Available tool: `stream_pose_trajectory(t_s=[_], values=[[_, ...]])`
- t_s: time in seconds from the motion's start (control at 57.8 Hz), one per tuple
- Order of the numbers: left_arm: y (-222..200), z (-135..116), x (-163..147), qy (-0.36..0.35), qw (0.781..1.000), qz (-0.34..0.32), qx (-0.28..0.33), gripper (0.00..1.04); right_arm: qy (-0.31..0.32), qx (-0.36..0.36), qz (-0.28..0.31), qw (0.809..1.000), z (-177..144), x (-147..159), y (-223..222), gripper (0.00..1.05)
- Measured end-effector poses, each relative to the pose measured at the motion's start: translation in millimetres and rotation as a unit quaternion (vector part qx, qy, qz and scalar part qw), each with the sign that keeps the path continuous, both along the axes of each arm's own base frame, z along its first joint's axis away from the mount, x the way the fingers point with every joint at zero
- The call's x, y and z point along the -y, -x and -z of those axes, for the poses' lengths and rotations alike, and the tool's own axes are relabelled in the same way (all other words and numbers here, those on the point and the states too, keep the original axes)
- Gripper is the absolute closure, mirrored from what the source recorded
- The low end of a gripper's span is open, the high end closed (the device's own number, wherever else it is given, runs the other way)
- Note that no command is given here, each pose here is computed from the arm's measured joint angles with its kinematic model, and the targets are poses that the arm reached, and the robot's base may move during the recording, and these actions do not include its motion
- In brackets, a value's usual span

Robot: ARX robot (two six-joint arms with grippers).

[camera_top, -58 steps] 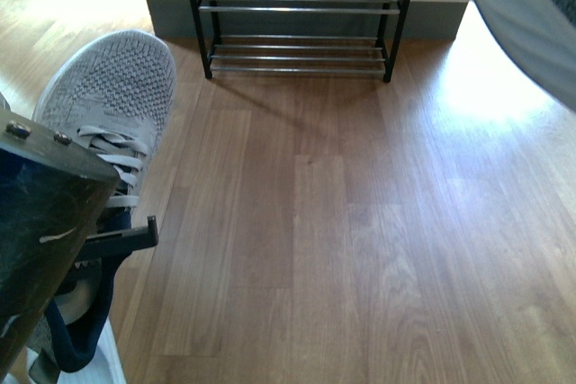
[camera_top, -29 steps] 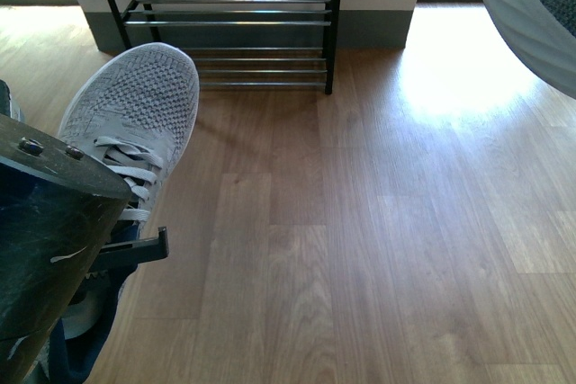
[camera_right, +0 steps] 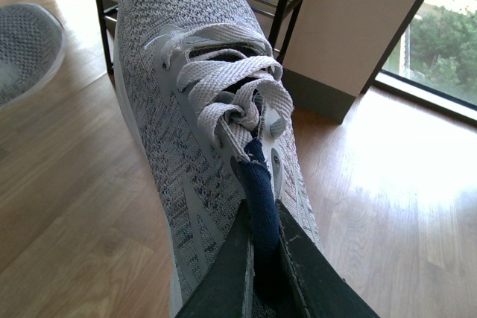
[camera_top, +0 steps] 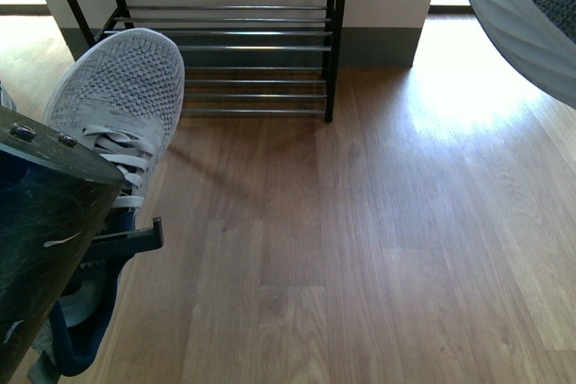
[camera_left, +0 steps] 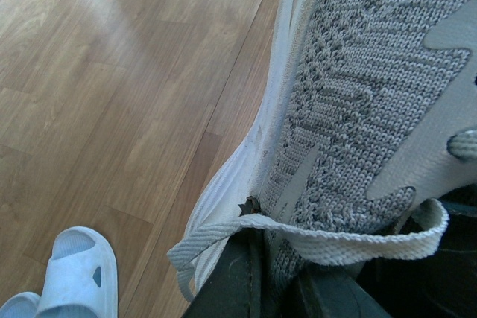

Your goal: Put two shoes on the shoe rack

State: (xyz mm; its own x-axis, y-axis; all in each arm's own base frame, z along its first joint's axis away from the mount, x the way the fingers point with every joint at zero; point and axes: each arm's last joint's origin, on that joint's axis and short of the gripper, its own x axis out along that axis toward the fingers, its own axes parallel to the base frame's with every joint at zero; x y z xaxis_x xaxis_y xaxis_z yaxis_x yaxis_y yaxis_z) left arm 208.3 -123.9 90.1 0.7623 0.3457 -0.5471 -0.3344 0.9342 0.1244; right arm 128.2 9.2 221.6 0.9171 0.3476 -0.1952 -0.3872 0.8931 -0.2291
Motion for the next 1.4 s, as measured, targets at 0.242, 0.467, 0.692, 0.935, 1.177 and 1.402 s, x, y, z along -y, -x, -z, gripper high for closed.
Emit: stream_pose_trajectory(t_s=[0.242,0.467,0.692,0.935,1.177,1.402], values=[[-0.1,0.0,-0.2,0.000,1.000,-0.001,0.000,1.03,0.000,0.000,0.000,1.000,0.0,0.0,0.0,1.03],[-0.1,0.0,-0.2,0.000,1.000,-0.001,0.000,1.03,0.000,0.000,0.000,1.000,0.0,0.0,0.0,1.03],[-0.2,0.0,-0.3,0.000,1.000,-0.001,0.000,1.03,0.000,0.000,0.000,1.000,0.0,0.0,0.0,1.03],[-0.1,0.0,0.0,0.001,1.000,0.001,0.000,1.03,0.000,0.000,0.002,1.000,0.0,0.2,0.0,1.03],[-1.0,-0.2,-2.1,-0.004,1.000,-0.008,0.003,1.03,-0.001,-0.002,-0.003,1.000,0.4,-0.3,-0.4,1.03],[0.1,0.1,0.4,0.001,1.000,0.003,-0.002,1.03,0.000,-0.001,0.001,1.000,0.4,0.0,0.0,1.03]])
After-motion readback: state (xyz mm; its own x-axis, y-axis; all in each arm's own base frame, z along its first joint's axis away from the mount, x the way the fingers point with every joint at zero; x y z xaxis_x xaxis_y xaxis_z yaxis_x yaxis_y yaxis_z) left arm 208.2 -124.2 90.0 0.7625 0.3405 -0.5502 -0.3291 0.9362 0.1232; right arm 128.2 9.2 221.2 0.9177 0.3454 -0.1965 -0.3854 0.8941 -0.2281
